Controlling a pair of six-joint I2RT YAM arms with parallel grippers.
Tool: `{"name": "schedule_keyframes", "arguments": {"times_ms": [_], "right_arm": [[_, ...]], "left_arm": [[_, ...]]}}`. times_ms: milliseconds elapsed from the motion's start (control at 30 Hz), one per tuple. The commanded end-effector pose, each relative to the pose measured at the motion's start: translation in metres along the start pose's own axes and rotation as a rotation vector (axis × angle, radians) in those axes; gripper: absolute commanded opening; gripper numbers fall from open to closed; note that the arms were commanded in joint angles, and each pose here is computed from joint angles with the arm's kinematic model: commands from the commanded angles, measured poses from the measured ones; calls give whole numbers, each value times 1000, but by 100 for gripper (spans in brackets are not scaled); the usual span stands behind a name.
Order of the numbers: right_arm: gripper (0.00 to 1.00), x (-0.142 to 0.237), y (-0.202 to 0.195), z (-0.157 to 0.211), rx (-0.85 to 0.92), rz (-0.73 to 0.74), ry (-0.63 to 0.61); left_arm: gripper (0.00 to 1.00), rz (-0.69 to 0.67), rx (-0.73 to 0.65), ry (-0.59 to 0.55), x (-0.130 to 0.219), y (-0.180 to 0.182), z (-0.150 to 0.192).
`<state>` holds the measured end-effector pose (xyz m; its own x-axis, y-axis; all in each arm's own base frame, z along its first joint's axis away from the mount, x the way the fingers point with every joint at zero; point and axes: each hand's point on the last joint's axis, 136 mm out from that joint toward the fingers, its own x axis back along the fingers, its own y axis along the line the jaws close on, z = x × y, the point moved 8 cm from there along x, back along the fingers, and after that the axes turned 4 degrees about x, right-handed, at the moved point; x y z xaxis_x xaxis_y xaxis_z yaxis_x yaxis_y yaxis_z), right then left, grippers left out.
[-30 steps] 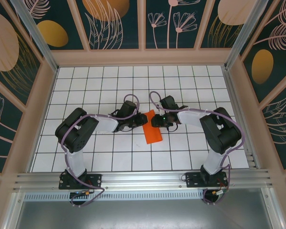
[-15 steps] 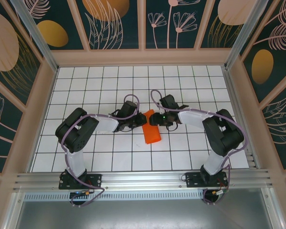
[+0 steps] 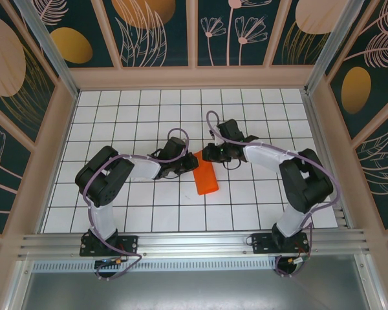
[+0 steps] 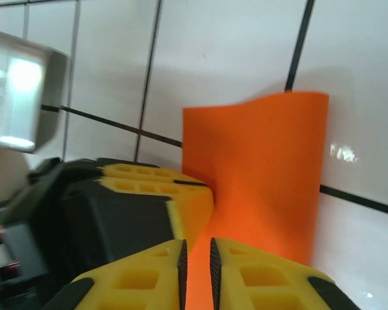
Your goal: Fold a paper plane with a square sheet of paper (pick it up from the middle)
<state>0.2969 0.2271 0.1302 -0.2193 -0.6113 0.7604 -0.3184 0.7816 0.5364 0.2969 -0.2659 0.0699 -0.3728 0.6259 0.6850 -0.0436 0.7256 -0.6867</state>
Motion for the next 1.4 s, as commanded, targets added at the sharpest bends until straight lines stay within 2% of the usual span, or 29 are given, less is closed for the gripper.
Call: {"name": "schedule_keyframes", "arguments": {"times_ms": [0, 367, 600, 767, 900, 1133, 1367], "right_arm": [[19, -6, -9, -1, -24, -33, 51], [19, -20, -48, 24, -93, 35, 121], [19, -14, -55, 18, -99, 105, 84], [21, 9, -30, -2, -44, 60, -1], [21, 8, -17, -5, -25, -6, 8], [21, -17, -26, -2, -47, -24, 55], [20, -23, -54, 14, -107, 12, 83]], "left_arm": [[12, -204, 34, 74, -10, 49, 25], [12, -287, 41, 90, -9, 68, 35], [12, -291, 44, 96, -9, 73, 39], [12, -286, 41, 96, -10, 72, 38], [12, -284, 39, 94, -11, 72, 37], [13, -293, 32, 109, -13, 74, 39], [12, -306, 20, 119, -14, 76, 40]]}}
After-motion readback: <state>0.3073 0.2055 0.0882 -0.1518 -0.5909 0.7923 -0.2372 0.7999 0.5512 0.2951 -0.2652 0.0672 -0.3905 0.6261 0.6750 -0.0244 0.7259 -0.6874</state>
